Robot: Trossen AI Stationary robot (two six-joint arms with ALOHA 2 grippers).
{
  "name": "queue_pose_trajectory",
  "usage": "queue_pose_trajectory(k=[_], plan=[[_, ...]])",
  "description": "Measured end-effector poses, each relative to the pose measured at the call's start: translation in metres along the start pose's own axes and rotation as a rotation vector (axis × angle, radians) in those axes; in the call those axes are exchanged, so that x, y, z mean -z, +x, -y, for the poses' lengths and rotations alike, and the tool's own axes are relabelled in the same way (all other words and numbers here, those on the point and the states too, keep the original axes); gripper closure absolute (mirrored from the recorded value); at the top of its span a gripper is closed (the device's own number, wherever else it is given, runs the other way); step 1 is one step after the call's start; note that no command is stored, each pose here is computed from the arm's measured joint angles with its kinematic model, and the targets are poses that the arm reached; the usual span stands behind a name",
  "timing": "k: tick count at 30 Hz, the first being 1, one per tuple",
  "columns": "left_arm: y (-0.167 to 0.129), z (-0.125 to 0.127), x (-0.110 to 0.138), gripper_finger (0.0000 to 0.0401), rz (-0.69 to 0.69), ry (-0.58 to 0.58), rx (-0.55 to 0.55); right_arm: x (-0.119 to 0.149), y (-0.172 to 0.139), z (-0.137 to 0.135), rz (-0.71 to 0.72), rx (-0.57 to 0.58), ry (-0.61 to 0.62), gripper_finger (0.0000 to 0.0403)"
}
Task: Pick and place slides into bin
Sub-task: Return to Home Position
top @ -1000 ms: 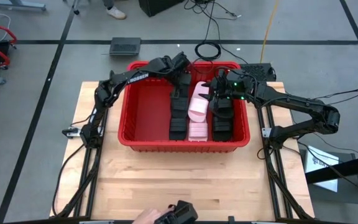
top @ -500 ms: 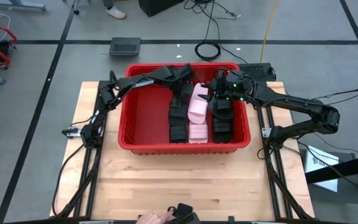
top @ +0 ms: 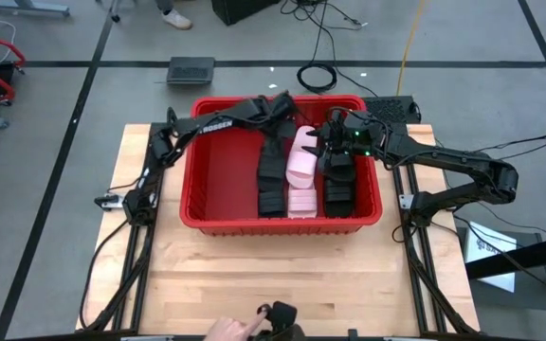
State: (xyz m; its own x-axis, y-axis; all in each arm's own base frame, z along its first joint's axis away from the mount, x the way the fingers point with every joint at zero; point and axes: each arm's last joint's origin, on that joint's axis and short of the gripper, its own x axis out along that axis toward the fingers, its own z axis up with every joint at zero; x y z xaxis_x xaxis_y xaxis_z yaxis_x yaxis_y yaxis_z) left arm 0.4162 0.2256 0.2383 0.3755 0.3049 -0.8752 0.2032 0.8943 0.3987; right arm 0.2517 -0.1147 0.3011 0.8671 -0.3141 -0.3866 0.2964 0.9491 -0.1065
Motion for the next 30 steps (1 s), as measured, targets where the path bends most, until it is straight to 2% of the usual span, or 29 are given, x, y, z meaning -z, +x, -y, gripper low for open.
queue_pose_trajectory(k=[5,9,12,25,30], plan=[[-0.021,-0.013,0.005,0.0151,0.038,-0.024,-0.055,-0.002,0.0,0.0,0.021,0.004,-0.002,0.0195],[-0.052,-0.026,0.01,0.0151,0.102,-0.063,-0.114,-0.007,0.0,0.001,0.07,0.012,-0.006,0.0195],[-0.071,-0.032,0.015,0.0151,0.152,-0.096,-0.116,-0.009,0.0,0.001,0.093,0.015,-0.008,0.0195],[-0.156,-0.034,0.025,0.0151,0.286,-0.153,-0.205,-0.015,-0.001,0.002,0.153,0.022,-0.005,0.0195],[-0.195,-0.025,0.033,0.0151,0.362,-0.172,-0.173,-0.022,-0.007,-0.002,0.212,0.01,0.013,0.0195]])
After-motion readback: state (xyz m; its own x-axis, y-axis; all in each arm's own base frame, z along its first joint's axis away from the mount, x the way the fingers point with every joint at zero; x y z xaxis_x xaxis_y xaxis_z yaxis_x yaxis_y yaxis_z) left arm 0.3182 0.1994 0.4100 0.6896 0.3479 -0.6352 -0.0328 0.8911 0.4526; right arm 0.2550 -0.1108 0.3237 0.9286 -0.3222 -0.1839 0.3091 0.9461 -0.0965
